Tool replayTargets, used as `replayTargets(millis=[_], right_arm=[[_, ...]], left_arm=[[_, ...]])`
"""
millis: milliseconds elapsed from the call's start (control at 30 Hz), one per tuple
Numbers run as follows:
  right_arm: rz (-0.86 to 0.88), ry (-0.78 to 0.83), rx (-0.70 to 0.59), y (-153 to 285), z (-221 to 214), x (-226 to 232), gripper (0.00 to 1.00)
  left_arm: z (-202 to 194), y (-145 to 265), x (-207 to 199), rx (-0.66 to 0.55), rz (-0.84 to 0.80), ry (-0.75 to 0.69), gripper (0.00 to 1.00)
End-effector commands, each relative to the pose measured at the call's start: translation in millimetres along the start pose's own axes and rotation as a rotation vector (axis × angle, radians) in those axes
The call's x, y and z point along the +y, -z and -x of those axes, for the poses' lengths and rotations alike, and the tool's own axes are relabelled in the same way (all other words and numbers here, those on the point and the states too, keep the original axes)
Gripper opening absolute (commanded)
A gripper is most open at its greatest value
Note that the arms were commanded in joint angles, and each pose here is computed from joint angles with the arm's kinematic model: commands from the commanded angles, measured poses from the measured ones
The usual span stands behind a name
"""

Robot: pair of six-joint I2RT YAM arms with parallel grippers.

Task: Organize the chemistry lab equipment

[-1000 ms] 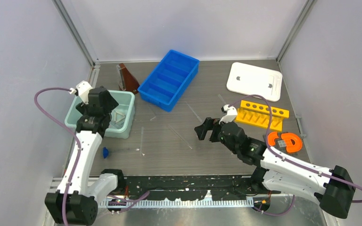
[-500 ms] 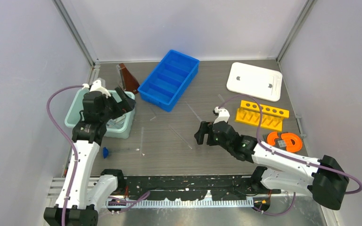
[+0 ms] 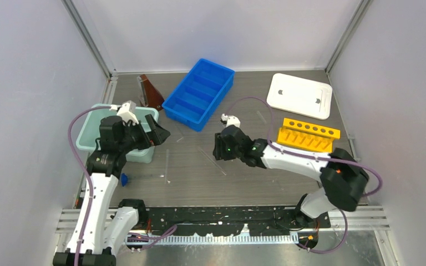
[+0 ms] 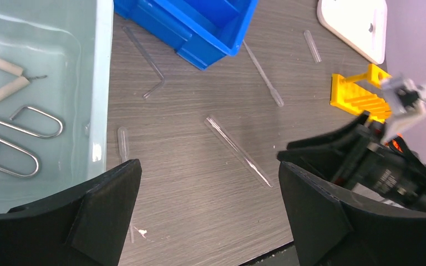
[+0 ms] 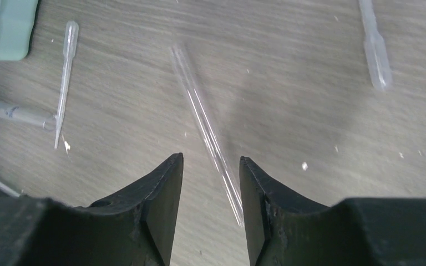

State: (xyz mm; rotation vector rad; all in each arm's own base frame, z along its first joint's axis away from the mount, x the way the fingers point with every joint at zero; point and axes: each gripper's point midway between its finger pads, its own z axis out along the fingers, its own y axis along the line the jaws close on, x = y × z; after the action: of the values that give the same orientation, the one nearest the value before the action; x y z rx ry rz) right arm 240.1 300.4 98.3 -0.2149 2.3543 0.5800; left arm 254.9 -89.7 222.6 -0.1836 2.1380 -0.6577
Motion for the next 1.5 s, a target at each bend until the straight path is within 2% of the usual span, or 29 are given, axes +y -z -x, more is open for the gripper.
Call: replayTargets(millis=[0, 333, 1000, 1300, 1467], right_arm=[[0.014, 0.068, 0.000, -22, 23, 22, 0.48], [-0.035, 0.139, 0.074, -77, 24, 34, 0.43], [-0.051, 0.187, 0.156, -109, -5, 37, 0.42], [-0.097, 0.210, 0.152, -114, -9, 30, 0.28], [-0.091, 0.191, 0.126, -109, -1, 33, 0.24]], left_arm=[[11, 18, -5, -0.076, 0.008, -0.054, 0.98], [7, 19, -2, -0.067, 0.042, -0.073, 0.98], [6, 20, -3, -0.070, 0.037, -0.077, 0.98], [5, 20, -3, -0.069, 0.034, -0.078, 0.98], [4, 19, -4, -0.065, 0.026, -0.078, 0.98]])
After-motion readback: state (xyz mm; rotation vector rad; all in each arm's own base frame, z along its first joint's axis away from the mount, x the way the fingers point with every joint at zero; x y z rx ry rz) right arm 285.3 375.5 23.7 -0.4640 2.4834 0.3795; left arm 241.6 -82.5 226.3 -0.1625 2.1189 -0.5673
